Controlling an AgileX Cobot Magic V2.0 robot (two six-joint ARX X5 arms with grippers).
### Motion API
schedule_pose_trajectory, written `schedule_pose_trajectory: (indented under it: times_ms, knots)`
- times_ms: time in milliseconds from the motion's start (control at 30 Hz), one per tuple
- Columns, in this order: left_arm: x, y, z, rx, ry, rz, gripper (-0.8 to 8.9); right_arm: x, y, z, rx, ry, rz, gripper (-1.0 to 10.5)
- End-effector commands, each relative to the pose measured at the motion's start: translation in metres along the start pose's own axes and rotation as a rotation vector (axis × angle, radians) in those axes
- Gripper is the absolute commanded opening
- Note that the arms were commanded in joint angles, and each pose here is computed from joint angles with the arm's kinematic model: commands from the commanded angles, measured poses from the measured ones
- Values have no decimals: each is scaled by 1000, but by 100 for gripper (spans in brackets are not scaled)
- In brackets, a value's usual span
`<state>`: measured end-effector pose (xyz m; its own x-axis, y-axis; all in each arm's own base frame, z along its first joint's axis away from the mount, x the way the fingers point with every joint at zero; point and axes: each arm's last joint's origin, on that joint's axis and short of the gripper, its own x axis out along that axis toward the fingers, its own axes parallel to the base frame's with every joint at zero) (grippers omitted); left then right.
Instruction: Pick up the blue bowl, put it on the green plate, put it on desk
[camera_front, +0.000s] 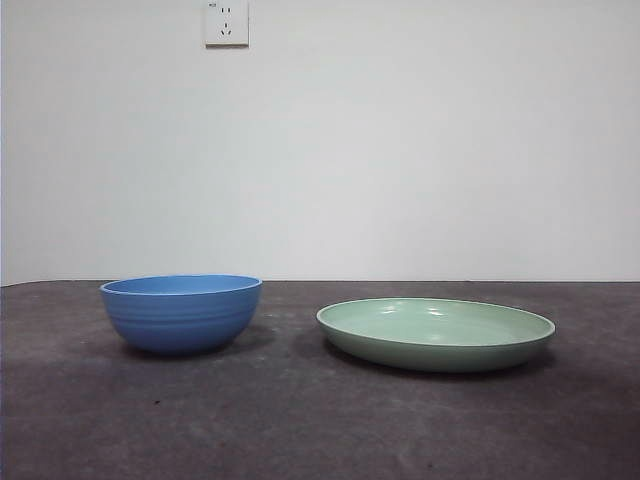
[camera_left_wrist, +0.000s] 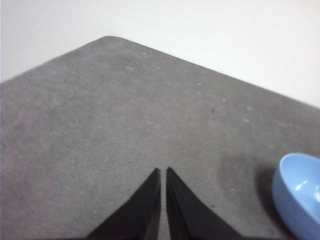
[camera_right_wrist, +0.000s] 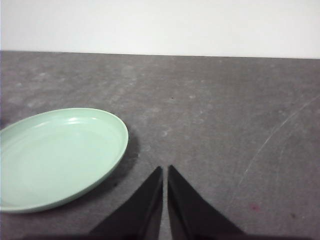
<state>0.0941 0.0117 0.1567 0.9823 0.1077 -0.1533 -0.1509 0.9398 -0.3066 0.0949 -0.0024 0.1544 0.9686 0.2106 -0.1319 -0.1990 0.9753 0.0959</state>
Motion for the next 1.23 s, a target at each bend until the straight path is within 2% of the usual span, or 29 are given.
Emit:
schedule_pose_trajectory:
  times_ms: [33, 233, 467, 767, 933, 1100, 1233]
  knots:
    - [2, 2, -6, -92, 20, 14, 19, 0, 0, -1, 120, 0, 1, 10]
    - [0, -1, -2, -132, 32, -42, 17, 0, 0, -1, 263, 3, 1, 10]
    - [-4, -5, 3, -167, 73, -115, 16, -1, 1, 5, 353, -10, 29, 9]
    - [-22, -23, 51, -166, -5, -213, 16, -18, 9, 51, 308, -148, 31, 9]
    - [-32, -34, 83, -110, 11, -229, 16, -30, 14, 81, 274, -185, 32, 9]
    - [-31, -47, 112, -29, 117, -317, 16, -34, 18, 112, 230, -109, 27, 9]
    - [-23, -55, 130, 42, 216, -396, 16, -30, 19, 133, 199, 19, 69, 9]
